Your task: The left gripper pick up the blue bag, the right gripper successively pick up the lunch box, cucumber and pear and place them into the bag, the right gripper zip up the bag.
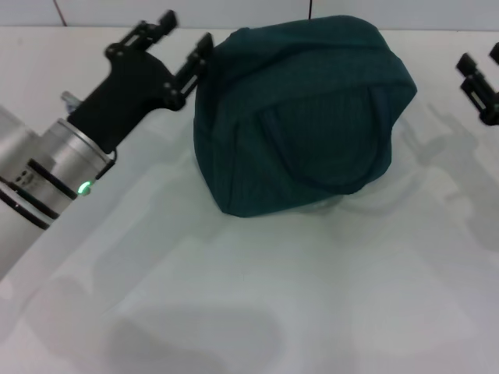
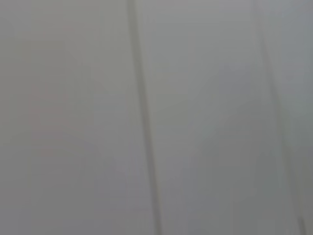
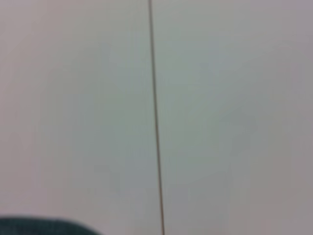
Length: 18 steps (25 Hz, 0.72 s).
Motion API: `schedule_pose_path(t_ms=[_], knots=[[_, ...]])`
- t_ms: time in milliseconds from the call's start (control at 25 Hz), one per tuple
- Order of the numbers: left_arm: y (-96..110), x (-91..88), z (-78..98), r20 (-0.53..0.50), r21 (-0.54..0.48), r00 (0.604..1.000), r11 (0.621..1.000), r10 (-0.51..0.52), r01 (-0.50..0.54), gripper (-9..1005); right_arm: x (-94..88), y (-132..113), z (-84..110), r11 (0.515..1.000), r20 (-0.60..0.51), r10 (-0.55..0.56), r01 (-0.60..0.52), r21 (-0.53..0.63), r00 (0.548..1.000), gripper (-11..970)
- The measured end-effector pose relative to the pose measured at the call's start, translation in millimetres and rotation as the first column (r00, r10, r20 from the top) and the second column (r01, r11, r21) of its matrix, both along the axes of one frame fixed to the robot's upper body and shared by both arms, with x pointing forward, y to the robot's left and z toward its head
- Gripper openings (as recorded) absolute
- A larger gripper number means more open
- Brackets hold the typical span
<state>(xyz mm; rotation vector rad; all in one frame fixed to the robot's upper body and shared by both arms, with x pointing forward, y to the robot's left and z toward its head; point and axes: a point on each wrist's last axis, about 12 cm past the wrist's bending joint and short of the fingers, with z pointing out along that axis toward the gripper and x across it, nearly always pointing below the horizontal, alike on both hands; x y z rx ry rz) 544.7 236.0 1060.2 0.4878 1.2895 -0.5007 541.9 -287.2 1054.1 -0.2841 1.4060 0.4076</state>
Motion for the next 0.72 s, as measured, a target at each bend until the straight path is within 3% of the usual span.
schedule_pose_path(t_ms=[200,360,440,560,720], knots=[[14,-14.1,3.1,0.019,-0.112,1.000,0.994,0.015,-0.013,522,-11.0,-5,10.3,0.995,0.072,0.049,-0.054,0.082,0.996,527],[9,-15.9,16.7,0.025,-0.163,0.985,0.972,-0.170,0.171,709,-21.0,-5,24.6,0.951,0.104,0.285,-0.295,0.093,0.953,524],[3,-14.7,21.2,-0.006,-0.122,0.954,0.947,-0.301,0.298,766,-22.8,-3,32.2,0.887,0.071,0.448,-0.453,0.091,0.891,521],[-7,-12.6,26.1,-0.083,-0.029,0.873,0.877,-0.481,0.480,851,-24.1,-1,41.9,0.778,0.018,0.623,-0.622,0.087,0.782,516],[-22,-9.1,29.7,-0.191,0.049,0.762,0.769,-0.619,0.637,836,-31.3,2,49.0,0.634,-0.032,0.773,-0.771,0.065,0.633,512]])
